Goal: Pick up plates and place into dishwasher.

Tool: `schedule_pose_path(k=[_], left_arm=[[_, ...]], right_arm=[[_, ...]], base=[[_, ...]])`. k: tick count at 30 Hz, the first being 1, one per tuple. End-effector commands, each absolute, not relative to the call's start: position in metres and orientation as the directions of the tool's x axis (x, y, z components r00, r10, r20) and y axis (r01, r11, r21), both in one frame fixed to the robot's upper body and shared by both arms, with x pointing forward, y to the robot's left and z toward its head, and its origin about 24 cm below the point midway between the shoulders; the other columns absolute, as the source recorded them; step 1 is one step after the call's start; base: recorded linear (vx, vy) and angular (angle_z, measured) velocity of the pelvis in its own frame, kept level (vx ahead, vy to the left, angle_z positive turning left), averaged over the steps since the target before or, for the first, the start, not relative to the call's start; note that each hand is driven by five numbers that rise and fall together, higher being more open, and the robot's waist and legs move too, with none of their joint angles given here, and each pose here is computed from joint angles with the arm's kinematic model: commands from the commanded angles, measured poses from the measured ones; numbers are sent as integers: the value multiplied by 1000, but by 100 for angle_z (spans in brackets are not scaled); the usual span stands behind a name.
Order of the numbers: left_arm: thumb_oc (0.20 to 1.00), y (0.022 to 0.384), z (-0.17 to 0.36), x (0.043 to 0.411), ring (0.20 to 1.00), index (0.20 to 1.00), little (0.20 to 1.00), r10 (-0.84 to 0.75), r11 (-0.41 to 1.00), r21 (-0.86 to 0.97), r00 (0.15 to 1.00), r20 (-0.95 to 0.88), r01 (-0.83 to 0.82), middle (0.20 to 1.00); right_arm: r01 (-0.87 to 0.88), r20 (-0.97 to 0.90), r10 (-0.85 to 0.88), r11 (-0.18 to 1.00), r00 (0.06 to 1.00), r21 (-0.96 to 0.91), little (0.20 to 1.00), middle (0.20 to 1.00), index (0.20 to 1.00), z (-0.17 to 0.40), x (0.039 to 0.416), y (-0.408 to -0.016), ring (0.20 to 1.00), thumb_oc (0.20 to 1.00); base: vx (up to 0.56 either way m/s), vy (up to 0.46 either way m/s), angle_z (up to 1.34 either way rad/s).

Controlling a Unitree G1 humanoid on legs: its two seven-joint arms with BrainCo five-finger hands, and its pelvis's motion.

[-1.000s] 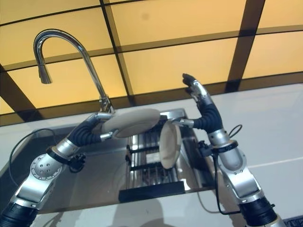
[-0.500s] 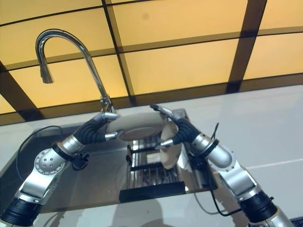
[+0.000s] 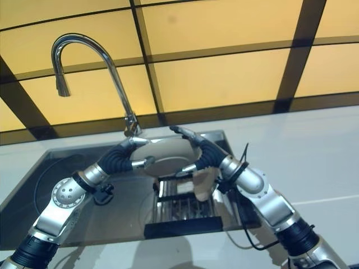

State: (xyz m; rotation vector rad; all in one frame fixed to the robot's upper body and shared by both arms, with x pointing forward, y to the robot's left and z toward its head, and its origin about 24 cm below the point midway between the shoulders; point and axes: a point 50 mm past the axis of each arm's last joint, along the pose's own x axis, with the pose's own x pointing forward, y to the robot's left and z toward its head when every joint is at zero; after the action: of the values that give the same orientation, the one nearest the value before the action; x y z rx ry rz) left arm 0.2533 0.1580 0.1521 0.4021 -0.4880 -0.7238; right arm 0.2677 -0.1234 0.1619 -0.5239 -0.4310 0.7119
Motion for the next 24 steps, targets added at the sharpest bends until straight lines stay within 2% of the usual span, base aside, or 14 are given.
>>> schedule_pose_path(k=[1,2,3,4,5,24], left_arm=[[200,149,178,261,200,200,200,-741,662,531,566,360,529,200],[200,150,178,262,200,200,200,-740,663,532,569,359,527,200],[200,151,177,261,200,200,200,-739,664,531,571,358,526,200],[200,152,177,261,200,200,200,-736,667,527,574,358,526,200],[200,152,178,262,200,200,200,-734,670,522,577,359,527,200],[200,157,172,259,200,200,200,-716,688,508,598,359,519,200]], right_arm=[[-502,249,755,606,607,-617,1000,1000,1000,176,268,-105,1000,1000],[-508,236,761,596,604,-622,1000,1000,1000,175,268,-106,1000,1000],[-514,222,767,585,602,-628,878,878,878,173,267,-107,878,878],[-518,205,772,573,602,-635,482,482,482,171,267,-108,482,482],[-524,194,776,565,601,-637,200,200,200,170,267,-109,200,200],[-553,143,783,543,606,-632,200,200,200,164,266,-118,200,200]], base=[[35,37,3],[35,37,3],[28,35,3],[27,34,3],[0,0,0],[1,1,0]])
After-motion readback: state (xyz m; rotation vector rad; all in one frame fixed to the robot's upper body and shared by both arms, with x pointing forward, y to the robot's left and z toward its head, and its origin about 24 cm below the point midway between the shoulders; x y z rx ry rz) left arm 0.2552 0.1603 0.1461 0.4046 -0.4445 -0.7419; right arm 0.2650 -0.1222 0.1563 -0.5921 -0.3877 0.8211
